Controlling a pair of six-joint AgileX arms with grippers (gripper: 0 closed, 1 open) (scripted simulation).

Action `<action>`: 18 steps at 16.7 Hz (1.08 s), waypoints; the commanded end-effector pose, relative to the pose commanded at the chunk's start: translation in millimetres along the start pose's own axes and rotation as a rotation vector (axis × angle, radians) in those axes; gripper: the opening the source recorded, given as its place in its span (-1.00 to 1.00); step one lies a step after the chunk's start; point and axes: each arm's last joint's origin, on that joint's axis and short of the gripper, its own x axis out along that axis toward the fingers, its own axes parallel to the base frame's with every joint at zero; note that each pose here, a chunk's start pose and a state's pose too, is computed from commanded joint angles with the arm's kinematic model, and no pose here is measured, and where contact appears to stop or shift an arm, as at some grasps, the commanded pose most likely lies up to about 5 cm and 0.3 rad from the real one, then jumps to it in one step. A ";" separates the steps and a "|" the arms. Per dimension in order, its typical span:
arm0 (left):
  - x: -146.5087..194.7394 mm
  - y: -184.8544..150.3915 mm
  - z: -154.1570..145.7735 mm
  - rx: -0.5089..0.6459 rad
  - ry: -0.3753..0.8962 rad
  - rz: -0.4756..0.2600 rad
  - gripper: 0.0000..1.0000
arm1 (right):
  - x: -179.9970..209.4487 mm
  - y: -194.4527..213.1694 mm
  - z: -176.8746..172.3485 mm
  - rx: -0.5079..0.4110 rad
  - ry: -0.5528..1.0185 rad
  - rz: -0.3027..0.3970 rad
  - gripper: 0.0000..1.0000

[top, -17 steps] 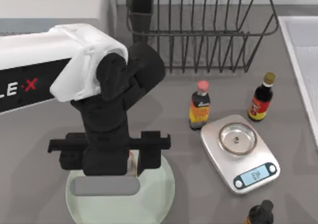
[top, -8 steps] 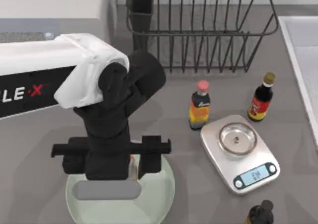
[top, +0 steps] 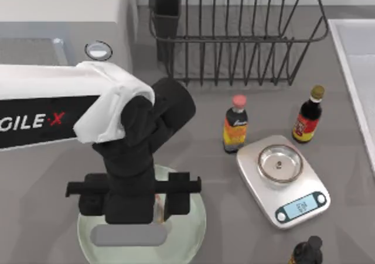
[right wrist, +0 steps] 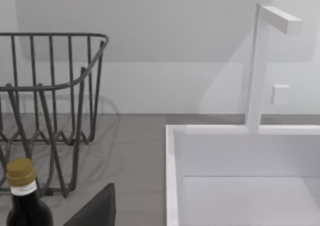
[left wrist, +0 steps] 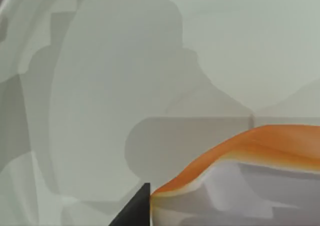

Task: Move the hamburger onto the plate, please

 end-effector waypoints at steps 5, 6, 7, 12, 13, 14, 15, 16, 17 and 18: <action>0.0 0.0 0.0 0.000 0.000 0.000 -0.70 | 0.0 0.0 0.0 0.000 0.000 0.000 1.00; 0.0 0.0 0.0 0.000 0.000 0.000 -0.55 | 0.0 0.0 0.0 0.000 0.000 0.000 1.00; 0.0 0.0 0.0 0.000 0.000 0.000 -0.40 | 0.0 0.0 0.0 0.000 0.000 0.000 1.00; 0.0 0.0 0.0 0.000 0.000 0.000 0.36 | 0.0 0.0 0.0 0.000 0.000 0.000 1.00; 0.0 0.0 0.0 0.000 0.000 0.000 0.51 | 0.0 0.0 0.0 0.000 0.000 0.000 1.00; 0.0 0.0 0.0 0.000 0.000 0.000 0.66 | 0.0 0.0 0.0 0.000 0.000 0.000 1.00; 0.0 0.0 0.0 0.000 0.000 0.000 0.81 | 0.0 0.0 0.0 0.000 0.000 0.000 1.00; 0.0 0.0 0.0 0.000 0.000 0.000 0.96 | 0.0 0.0 0.0 0.000 0.000 0.000 1.00; 0.0 0.0 0.0 0.000 0.000 0.000 1.00 | 0.0 0.0 0.0 0.000 0.000 0.000 1.00; 0.0 0.0 0.0 0.000 0.000 0.000 1.00 | 0.0 0.0 0.0 0.000 0.000 0.000 1.00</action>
